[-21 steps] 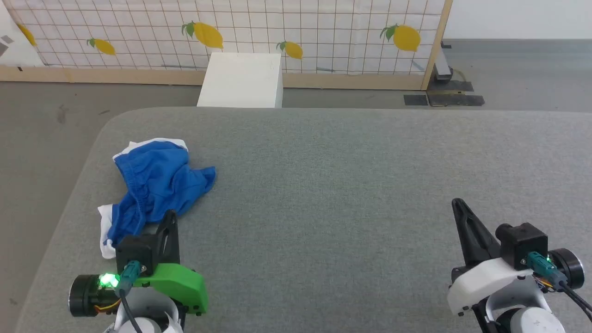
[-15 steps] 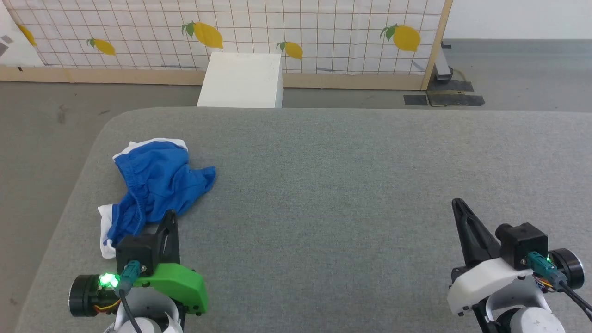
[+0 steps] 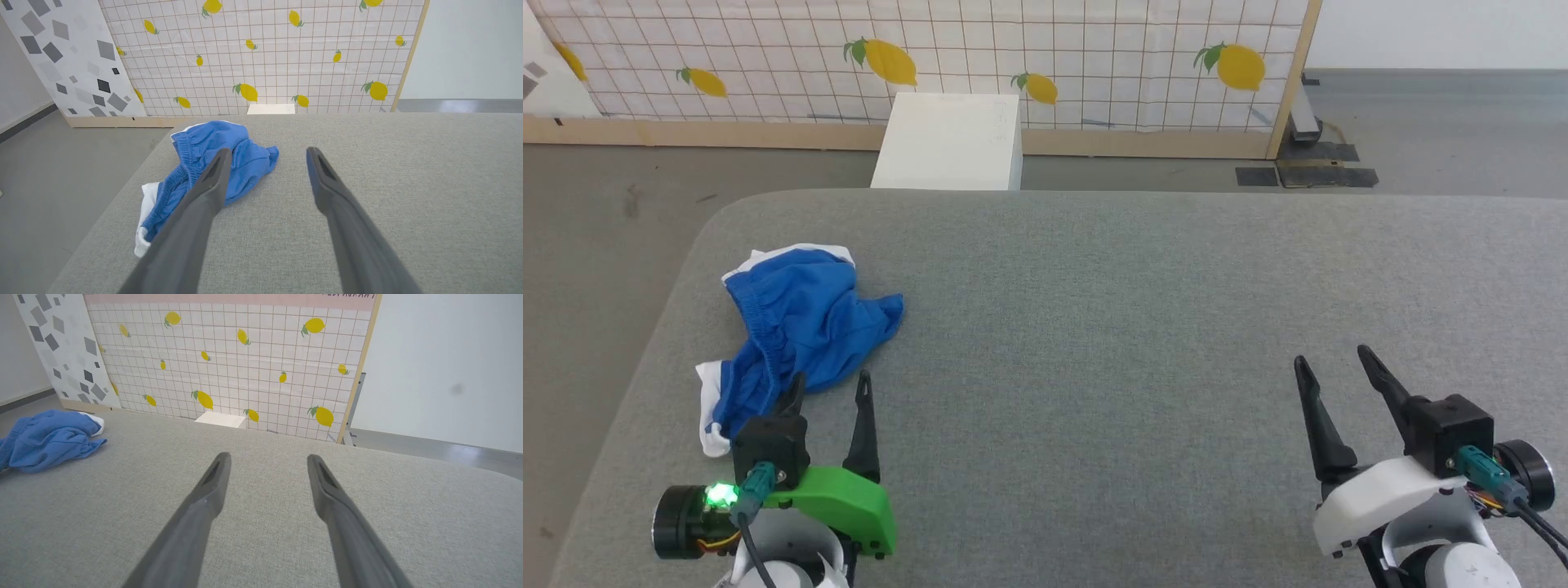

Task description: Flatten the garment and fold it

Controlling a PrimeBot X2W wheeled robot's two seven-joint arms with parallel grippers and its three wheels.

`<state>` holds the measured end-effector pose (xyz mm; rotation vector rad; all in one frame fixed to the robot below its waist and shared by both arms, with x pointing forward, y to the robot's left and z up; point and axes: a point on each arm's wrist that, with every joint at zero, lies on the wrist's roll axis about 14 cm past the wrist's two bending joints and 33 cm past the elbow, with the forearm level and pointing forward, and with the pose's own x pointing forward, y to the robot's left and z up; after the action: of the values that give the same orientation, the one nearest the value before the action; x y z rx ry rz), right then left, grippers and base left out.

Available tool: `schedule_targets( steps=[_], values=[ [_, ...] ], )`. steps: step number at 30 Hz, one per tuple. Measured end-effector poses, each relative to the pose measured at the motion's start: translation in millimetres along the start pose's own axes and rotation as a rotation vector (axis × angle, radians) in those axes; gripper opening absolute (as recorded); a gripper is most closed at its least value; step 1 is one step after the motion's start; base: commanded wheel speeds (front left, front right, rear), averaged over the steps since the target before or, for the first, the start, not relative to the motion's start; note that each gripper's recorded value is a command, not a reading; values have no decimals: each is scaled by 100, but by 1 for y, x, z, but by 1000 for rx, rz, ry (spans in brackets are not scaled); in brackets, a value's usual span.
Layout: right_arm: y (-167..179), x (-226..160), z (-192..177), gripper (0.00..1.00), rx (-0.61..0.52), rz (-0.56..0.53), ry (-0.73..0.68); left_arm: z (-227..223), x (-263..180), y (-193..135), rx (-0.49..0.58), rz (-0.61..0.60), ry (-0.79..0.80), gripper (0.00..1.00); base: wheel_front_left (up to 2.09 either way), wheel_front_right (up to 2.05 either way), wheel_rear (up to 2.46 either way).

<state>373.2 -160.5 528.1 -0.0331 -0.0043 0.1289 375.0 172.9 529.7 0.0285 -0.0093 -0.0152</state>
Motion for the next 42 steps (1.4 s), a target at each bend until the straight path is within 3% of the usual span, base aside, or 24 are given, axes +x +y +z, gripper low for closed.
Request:
schedule_targets(
  steps=[42],
  values=[
    [4, 0, -4, 100, 90, 9, -44, 6, -8, -3, -81, 15, -66, 100, 0, 0, 0]
  ],
)
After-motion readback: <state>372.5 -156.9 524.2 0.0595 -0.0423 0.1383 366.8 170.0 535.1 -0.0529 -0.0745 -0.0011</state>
